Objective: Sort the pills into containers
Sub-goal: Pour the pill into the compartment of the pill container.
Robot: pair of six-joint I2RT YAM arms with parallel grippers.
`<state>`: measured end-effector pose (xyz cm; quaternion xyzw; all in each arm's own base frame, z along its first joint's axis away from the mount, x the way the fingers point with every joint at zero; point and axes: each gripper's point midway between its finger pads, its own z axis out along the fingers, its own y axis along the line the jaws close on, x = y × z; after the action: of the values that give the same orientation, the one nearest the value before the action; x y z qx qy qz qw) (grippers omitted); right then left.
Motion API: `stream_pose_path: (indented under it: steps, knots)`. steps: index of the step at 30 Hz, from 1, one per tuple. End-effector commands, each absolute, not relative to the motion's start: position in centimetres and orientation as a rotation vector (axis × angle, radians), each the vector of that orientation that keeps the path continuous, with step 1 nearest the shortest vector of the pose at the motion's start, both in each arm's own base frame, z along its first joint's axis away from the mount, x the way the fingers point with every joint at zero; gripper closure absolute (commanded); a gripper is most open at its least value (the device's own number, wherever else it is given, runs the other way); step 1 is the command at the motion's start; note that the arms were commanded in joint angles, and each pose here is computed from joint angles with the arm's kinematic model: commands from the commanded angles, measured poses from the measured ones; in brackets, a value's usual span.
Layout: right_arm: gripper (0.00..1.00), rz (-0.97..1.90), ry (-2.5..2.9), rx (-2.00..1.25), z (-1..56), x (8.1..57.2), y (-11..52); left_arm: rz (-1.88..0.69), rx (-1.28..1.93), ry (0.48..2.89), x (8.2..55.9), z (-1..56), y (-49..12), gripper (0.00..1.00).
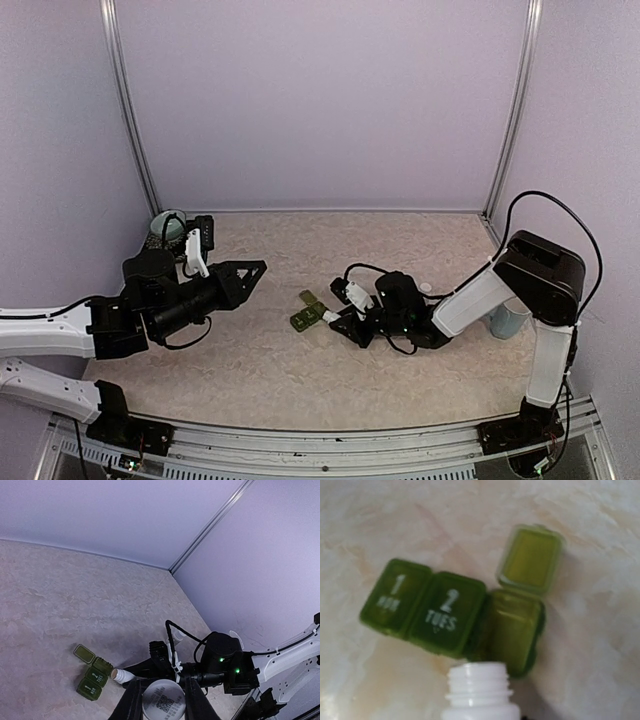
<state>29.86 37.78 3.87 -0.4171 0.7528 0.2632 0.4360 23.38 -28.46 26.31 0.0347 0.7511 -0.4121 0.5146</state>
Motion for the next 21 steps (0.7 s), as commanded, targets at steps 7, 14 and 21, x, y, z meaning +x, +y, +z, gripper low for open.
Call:
stream_pose_path:
  steps: [7,14,21]
  knots:
    - [1.0,0.621,1.876,-1.027,6.1,30.8,37.7,-1.013,0.075,1.773,23.3,26.8,-28.0,0.78]
    - [1.0,0.634,1.854,-1.026,6.8,30.8,37.9,-1.014,0.072,1.773,23.2,26.7,-28.0,0.78]
    - [1.0,0.621,1.865,-1.033,6.8,31.3,38.3,-1.013,0.075,1.771,23.3,26.8,-28.0,0.78]
